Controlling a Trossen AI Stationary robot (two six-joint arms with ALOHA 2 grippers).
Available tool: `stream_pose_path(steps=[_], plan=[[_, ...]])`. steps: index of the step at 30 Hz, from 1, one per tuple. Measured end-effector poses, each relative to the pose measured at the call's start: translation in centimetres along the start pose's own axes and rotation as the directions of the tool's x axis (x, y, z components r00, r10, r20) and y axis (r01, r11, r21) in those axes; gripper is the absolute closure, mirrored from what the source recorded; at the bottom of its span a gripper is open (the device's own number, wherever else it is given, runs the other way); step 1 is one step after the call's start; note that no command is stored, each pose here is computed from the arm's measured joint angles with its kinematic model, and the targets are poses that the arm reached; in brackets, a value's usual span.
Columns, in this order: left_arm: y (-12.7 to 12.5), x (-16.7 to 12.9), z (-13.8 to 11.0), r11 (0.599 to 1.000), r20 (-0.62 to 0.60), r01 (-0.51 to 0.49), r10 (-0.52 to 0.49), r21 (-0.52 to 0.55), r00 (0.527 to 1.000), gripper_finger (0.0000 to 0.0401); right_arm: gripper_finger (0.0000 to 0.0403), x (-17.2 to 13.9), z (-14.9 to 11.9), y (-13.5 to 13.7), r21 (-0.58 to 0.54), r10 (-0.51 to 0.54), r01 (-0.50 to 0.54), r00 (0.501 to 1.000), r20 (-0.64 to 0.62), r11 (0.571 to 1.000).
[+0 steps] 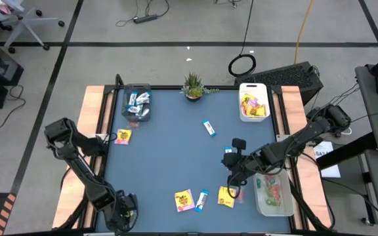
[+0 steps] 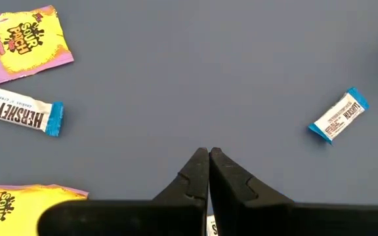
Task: Sort candy
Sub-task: Put the bottom left white chocolate bar into the transparent black bin
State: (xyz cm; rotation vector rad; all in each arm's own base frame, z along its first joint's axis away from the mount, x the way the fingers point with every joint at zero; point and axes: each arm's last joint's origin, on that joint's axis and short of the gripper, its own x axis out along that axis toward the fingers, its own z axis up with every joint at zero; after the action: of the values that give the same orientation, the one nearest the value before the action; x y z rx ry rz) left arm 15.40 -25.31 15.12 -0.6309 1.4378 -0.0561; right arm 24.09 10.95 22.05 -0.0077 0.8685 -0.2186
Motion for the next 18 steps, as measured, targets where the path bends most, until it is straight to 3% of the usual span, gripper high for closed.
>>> stream_pose_path(steps=[3,9,18], plan=[[0.00,0.30,0.05,1.000,-0.001,-0.006,0.006,-0.007,1.000,0.0168,0.0402,0.00,0.00,0.00,0.000,0.000,0.000,1.000,0.000,1.000],[0.28,0.57,0.07,0.999,-0.007,-0.040,0.040,-0.003,0.999,0.0170,0.0402,0.00,0.00,0.00,0.000,0.000,0.000,1.000,0.000,1.000],[0.63,0.62,0.00,0.998,-0.021,-0.070,0.070,0.003,0.997,0.0273,0.0402,0.00,0.00,-0.01,0.000,-0.002,0.002,1.000,0.001,1.000]])
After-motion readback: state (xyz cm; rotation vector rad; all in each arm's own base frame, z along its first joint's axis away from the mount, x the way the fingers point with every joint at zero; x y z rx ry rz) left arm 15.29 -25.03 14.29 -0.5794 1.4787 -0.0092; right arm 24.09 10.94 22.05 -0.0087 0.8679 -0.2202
